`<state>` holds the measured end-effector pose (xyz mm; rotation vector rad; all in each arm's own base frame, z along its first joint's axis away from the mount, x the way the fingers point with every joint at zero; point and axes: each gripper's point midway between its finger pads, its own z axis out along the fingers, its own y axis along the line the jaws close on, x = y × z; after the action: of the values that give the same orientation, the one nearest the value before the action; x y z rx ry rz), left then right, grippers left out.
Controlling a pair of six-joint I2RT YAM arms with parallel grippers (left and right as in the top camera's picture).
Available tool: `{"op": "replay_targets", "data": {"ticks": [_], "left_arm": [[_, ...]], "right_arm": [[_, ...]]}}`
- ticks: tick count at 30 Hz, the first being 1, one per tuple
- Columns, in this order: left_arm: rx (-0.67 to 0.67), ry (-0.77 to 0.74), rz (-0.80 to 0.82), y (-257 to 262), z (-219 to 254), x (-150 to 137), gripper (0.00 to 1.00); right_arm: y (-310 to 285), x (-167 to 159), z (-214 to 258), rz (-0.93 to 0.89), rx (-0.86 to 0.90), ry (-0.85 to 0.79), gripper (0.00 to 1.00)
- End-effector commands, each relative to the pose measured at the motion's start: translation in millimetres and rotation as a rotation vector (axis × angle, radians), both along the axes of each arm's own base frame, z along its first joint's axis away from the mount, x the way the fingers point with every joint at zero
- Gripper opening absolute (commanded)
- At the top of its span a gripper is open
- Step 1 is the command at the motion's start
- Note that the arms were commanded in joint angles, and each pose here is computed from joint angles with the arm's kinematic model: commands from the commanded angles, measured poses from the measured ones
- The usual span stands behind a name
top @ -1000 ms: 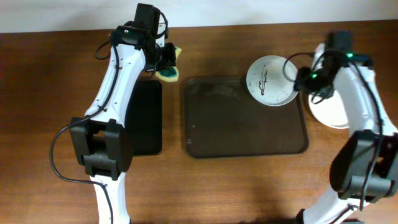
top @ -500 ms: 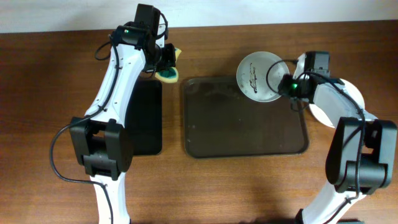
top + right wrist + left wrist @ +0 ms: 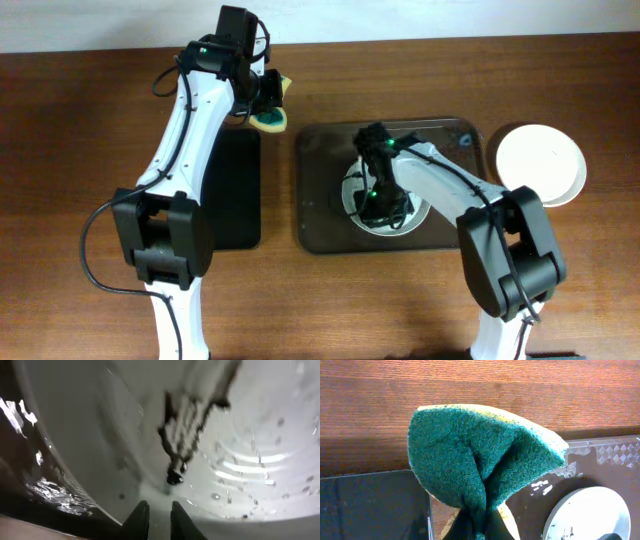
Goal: Clean dirty plates on tray and stack at the side
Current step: 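Grasp the last stained plate with right gripper and pull it onto tray, then scrub the last plate with the sponge in the left gripper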
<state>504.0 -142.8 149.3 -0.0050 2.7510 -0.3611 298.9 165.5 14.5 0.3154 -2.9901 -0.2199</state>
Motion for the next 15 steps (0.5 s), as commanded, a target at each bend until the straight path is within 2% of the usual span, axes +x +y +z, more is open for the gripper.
{"op": "replay_targets", "data": {"ticks": [1,2,3,4,5,8,9,10,11,13,15], "left_arm": [[-0.006,-0.026,-0.006,-7.2,10.5,1.7,0.00],[-0.005,-0.025,-0.018,-13.2,10.3,-0.4,0.00],[-0.006,-0.024,-0.048,-28.2,10.3,-5.4,0.00],[-0.006,-0.022,-0.071,-39.2,9.0,-9.8,0.00],[-0.007,-0.020,-0.089,-47.8,7.5,-13.0,0.00],[-0.125,0.038,-0.204,-96.7,-9.7,-36.6,0.00],[-0.145,0.054,-0.215,-100.5,-15.9,-40.0,0.00],[-0.145,0.053,-0.223,-104.1,-15.9,-41.7,0.00],[-0.141,0.064,-0.240,-111.7,-19.1,-47.9,0.00],[-0.081,0.127,-0.240,-116.2,-49.2,-67.9,0.00],[-0.004,0.123,-0.242,-134.1,-89.2,-85.2,0.00]], "right_arm": [[-39.5,60.6,65.5,-0.130,0.019,-0.161,0.29],[-79.6,76.7,72.4,-0.181,0.003,-0.190,0.43],[-131.7,76.3,62.9,-0.205,-0.011,-0.173,0.52],[-152.5,71.5,52.3,-0.222,0.009,-0.160,0.51],[-150.0,66.3,42.2,-0.220,0.102,-0.149,0.49],[-118.6,54.6,1.7,-0.242,0.318,-0.162,0.45],[-114.2,51.7,-8.7,-0.242,0.345,-0.163,0.39],[-113.0,53.8,-9.8,-0.250,0.354,-0.171,0.26],[-113.5,57.9,-10.1,-0.306,0.352,-0.171,0.04],[-113.7,64.4,-9.5,-0.405,0.352,-0.164,0.04],[-100.6,65.4,-10.0,-0.388,0.344,-0.165,0.04]]}}
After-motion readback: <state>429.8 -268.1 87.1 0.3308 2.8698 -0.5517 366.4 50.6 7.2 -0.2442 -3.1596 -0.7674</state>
